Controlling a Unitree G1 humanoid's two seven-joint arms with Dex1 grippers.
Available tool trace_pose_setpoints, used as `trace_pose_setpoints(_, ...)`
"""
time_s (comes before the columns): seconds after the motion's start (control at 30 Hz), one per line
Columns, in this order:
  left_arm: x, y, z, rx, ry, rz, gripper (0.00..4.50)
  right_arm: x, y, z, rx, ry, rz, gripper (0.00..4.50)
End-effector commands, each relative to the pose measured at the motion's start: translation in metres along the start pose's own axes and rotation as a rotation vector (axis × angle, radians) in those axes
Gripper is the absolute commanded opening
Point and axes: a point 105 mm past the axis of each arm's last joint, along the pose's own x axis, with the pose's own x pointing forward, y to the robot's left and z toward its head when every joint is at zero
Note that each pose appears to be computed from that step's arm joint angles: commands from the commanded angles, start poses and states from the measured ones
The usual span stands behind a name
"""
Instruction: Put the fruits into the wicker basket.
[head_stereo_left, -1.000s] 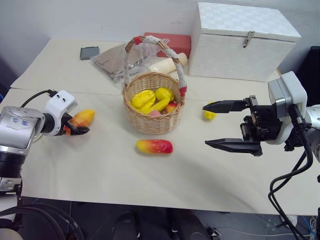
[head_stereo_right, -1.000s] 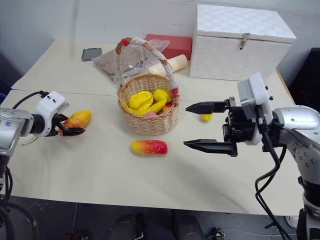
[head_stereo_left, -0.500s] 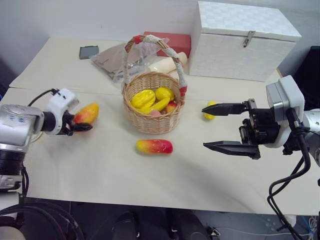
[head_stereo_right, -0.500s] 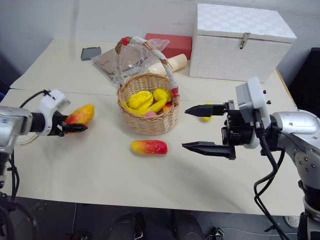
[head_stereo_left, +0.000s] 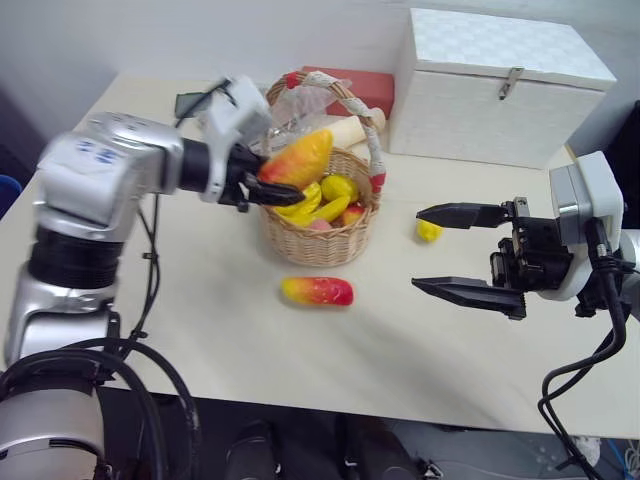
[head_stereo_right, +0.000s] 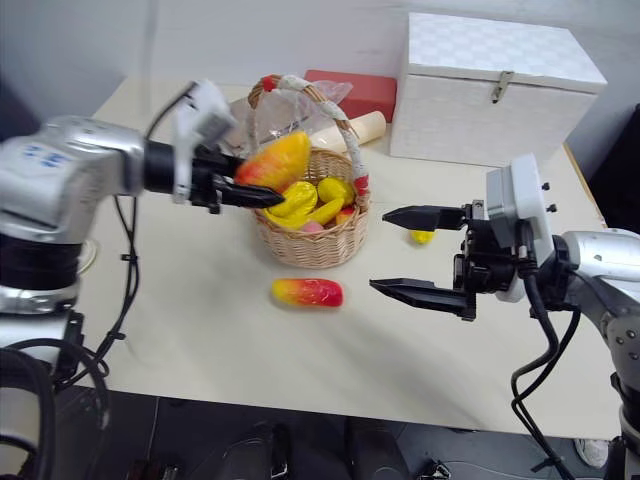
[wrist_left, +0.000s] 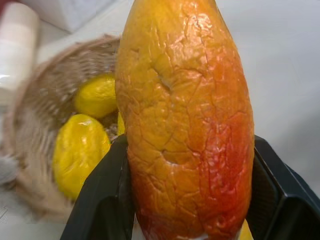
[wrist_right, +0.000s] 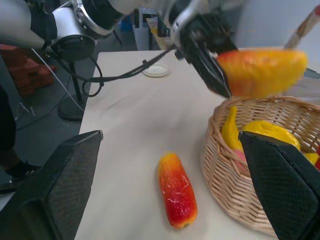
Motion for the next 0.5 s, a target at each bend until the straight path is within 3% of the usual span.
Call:
trace_pose_setpoints(0.03, 0.011, 0.023, 0.006, 0.111, 0.044, 0.091, 2.26, -0.003, 0.005, 0.013, -0.050, -0.026, -0.017, 4.50)
trace_pose_setpoints(0.13, 0.020, 0.039, 0.007, 0.110, 0.030, 0.150, 3.19, -0.004, 0.005, 0.012, -0.048, -0.020, -0.033, 4.50)
trace_pose_setpoints(0.27, 0.017, 0.036, 0.018, 0.100, -0.062, 0.122, 4.42, -0.007, 0.005, 0.011, -0.043, -0.014, -0.048, 4.50)
trace_pose_setpoints(0.43, -0.014, 0.022, 0.027, 0.137, -0.222, 0.046, 4.47, -0.009, 0.005, 0.009, -0.031, 0.000, -0.057, 4.50)
trace_pose_setpoints(0.5, -0.034, -0.002, 0.023, 0.221, -0.272, -0.080, 4.47, -0.011, 0.005, 0.006, -0.021, 0.013, -0.062, 4.50)
